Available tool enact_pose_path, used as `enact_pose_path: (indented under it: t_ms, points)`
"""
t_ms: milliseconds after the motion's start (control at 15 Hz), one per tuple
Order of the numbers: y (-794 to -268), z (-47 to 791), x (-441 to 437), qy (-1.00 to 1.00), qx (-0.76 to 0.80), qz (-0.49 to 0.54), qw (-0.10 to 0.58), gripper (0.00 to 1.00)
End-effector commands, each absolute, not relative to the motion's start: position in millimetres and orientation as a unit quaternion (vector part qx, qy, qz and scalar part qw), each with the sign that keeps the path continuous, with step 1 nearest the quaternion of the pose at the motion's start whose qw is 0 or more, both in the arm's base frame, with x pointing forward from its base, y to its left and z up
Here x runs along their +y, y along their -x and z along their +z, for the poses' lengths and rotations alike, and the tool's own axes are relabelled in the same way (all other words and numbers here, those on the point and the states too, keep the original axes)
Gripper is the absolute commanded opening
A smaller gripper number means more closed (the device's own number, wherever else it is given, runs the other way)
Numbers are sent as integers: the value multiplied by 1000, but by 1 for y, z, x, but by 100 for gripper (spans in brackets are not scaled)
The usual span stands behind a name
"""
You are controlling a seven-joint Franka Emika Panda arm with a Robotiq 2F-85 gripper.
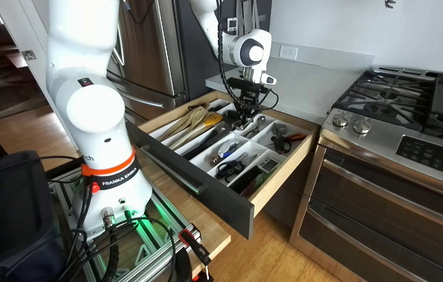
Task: Take the scoop out of the drawer and put it on the countertop
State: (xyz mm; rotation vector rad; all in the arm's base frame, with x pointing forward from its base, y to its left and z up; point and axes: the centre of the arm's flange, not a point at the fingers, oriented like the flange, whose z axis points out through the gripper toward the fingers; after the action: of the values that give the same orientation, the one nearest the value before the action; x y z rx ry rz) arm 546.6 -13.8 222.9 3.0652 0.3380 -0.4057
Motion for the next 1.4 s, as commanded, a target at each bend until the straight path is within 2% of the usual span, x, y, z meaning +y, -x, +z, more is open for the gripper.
enact_pose_path:
  t_ms: [0,600,1000,1333]
  points:
    - [-529,252,-14,-977,155,-147,-12,1]
    - [-548,330,-12,-965,207,-129,-92,1]
    - [-617,371,4,-983,141,-77,-84,1]
    - [-683,369,26,-995,55,-55,-55,1]
